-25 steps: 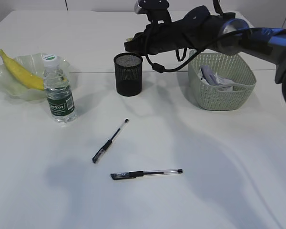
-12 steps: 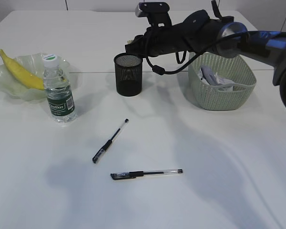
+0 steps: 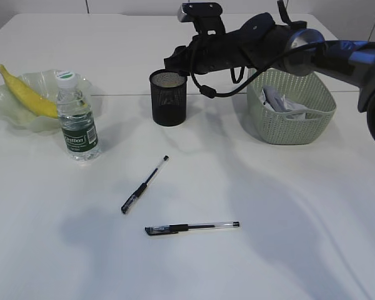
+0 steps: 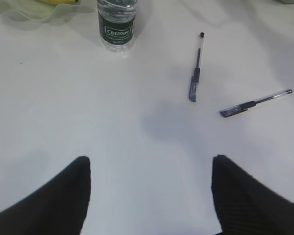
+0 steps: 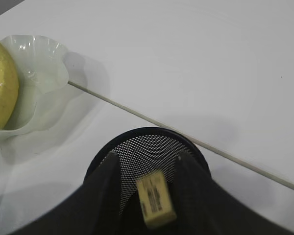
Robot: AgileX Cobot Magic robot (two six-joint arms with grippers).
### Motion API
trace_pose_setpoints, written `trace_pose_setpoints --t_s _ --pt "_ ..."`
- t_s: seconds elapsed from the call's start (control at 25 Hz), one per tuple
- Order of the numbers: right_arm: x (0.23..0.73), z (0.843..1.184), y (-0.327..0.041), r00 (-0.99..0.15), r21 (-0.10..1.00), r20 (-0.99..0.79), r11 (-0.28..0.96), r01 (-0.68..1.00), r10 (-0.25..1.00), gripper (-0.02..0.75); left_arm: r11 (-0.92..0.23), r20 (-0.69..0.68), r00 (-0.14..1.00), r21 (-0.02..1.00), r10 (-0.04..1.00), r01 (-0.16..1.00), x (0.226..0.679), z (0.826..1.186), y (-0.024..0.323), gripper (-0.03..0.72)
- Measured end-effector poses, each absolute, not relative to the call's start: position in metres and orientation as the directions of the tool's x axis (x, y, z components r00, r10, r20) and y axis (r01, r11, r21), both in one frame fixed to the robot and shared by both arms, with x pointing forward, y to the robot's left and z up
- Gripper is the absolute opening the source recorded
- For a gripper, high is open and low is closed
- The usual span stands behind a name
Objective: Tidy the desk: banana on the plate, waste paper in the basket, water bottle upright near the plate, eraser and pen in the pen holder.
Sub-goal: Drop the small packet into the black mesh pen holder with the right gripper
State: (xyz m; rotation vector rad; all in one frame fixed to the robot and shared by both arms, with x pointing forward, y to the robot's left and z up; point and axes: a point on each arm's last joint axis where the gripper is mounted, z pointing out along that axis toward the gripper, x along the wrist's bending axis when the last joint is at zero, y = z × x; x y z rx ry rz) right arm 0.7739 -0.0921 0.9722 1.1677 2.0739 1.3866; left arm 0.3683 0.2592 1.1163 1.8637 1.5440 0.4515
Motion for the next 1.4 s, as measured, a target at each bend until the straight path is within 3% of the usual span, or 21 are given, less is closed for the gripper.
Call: trace_pose_setpoints --t_s 0.6,0.88,1.08,1.4 --pt "0.773 0.971 -0.092 -0.589 0.885 0.128 0.175 0.431 0.798 0.283 -0.079 -0.147 0.241 0.680 0.959 0.729 0.368 1.116 0.259 0.544" --pt "0.765 1.002 -0.102 -0.596 0.868 0.121 0.207 0.452 0.794 0.283 -0.079 -0.147 0.241 0.680 0.959 0.729 0.368 1.116 0.259 0.540" --pt "0.751 1.024 -0.117 -0.549 0.784 0.102 0.273 0.558 0.830 0.283 -0.080 -0.146 0.241 0.680 0.960 0.729 0.368 1.116 0.259 0.538" --pt "0.722 1.052 -0.124 -0.579 0.660 0.119 0.371 0.653 0.807 0.283 -0.082 -0.141 0.240 0.681 0.960 0.728 0.368 1.116 0.260 0.538"
